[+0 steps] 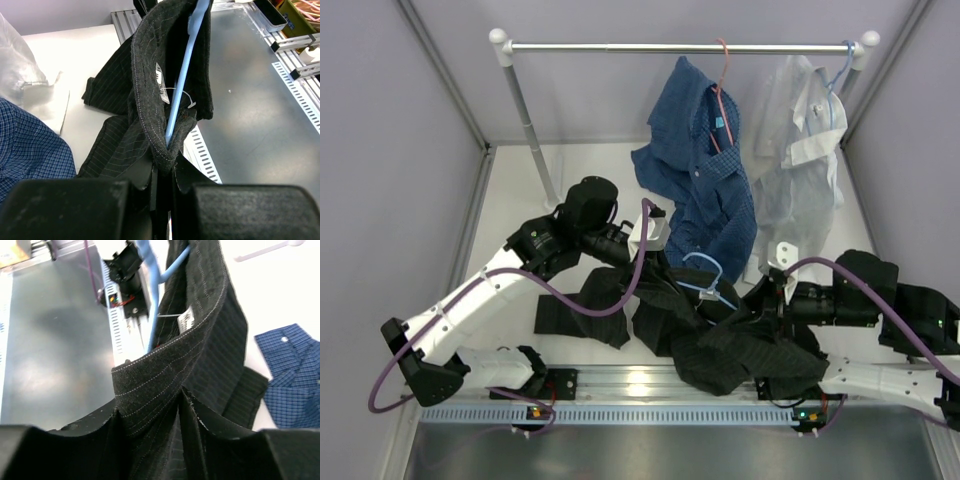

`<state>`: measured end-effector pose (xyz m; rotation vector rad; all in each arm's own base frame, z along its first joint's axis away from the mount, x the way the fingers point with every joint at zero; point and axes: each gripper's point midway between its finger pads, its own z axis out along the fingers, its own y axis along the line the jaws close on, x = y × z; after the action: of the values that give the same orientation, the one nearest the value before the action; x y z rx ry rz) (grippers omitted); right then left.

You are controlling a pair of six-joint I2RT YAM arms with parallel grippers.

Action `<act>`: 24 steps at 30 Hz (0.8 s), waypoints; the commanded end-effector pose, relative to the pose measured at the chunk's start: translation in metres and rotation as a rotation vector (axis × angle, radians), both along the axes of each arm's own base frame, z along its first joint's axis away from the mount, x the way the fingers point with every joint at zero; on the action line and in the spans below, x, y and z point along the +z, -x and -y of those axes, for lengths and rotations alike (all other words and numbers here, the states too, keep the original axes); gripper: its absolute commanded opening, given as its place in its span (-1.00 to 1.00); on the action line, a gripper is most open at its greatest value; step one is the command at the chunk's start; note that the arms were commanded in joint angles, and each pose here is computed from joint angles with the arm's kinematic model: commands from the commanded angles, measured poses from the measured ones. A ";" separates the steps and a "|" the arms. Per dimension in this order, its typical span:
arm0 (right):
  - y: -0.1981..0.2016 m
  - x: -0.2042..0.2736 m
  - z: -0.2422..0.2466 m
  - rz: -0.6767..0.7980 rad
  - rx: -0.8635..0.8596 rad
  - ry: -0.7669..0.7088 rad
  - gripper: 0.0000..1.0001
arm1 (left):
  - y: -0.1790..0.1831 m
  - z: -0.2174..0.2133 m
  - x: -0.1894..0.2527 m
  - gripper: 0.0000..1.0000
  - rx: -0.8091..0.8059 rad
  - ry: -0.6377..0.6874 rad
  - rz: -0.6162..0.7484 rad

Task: Place the shirt on the hanger

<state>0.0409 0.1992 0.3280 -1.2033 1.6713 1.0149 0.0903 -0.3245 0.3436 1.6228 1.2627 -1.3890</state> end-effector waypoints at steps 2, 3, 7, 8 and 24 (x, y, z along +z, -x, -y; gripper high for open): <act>-0.016 0.032 -0.001 0.093 -0.079 -0.125 -0.28 | 0.007 -0.003 0.022 -1.00 -0.028 0.063 0.049; -0.018 0.034 0.001 0.099 -0.092 -0.139 -0.35 | 0.006 -0.003 0.022 -1.00 -0.026 0.061 0.047; -0.016 0.043 0.006 0.109 -0.100 -0.193 -0.47 | 0.007 -0.004 0.024 -1.00 -0.027 0.066 0.053; -0.015 0.042 0.005 0.106 -0.091 -0.191 -0.36 | 0.007 -0.004 0.026 -1.00 -0.025 0.069 0.055; -0.005 0.041 -0.003 0.104 -0.007 -0.165 -0.20 | 0.001 0.001 0.031 -1.00 0.004 0.051 0.013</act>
<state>0.0419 0.1931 0.3507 -1.1352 1.5513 1.0380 0.0958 -0.3255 0.3520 1.5876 1.2954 -1.3619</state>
